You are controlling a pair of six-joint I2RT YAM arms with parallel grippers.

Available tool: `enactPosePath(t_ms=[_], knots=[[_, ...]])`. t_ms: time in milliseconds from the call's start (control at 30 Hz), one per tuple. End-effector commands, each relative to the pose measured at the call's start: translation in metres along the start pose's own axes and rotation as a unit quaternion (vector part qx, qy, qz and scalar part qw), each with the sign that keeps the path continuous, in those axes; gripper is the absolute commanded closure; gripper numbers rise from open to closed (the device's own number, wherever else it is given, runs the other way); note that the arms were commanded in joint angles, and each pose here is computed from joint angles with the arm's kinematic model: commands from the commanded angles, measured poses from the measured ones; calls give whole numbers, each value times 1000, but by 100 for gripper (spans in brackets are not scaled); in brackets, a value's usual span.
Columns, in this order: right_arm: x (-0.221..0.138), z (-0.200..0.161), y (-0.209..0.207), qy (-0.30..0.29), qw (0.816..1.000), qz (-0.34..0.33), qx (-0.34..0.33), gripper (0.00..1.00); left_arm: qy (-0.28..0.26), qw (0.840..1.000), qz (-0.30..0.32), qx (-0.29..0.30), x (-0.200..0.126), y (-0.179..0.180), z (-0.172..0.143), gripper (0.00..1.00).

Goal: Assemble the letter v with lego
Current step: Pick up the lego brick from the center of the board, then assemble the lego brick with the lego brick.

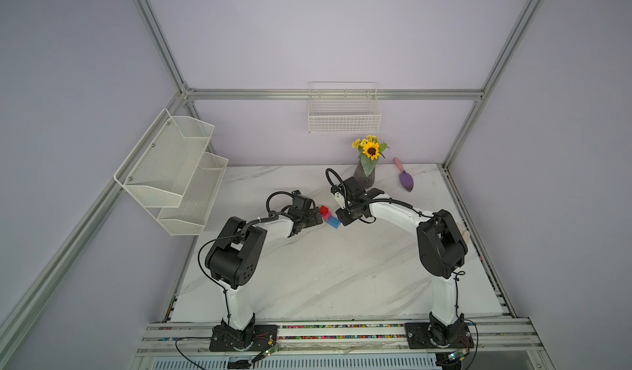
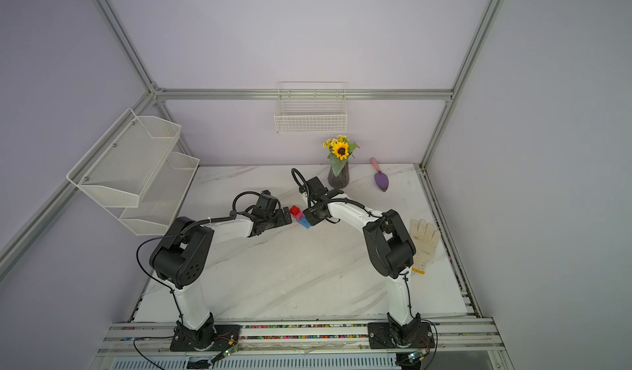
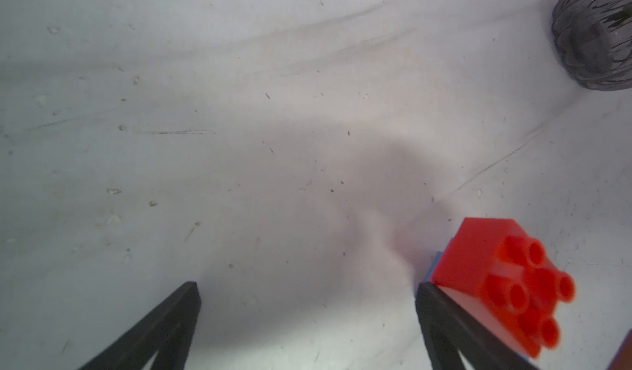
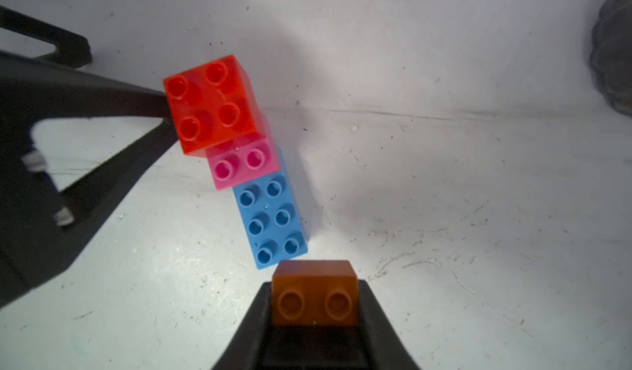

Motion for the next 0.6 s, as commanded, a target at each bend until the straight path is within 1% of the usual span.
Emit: enactPosePath(t_ms=[0, 167, 300, 567], knots=[[9, -2, 11, 6, 998, 54, -32, 89, -16, 1000, -22, 2, 0, -9, 12, 0], [13, -5, 15, 10, 997, 66, -37, 89, -10, 999, -35, -4, -3, -8, 11, 0], [13, -7, 19, 6, 996, 78, -38, 89, -16, 999, -43, -10, -11, 0, 5, 0], [14, -9, 20, 10, 997, 74, -34, 89, -12, 998, -53, -22, -16, 14, -8, 0]])
Point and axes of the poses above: each gripper's point midway between its finger pads, its own x axis out along the fingers, its own y axis along the line the jaws close on, z = x × y, the point moved 4 cm from there along -x, back along the fingers, and after that the axes turned 15 degrees about -x, right-handed, at the moved point
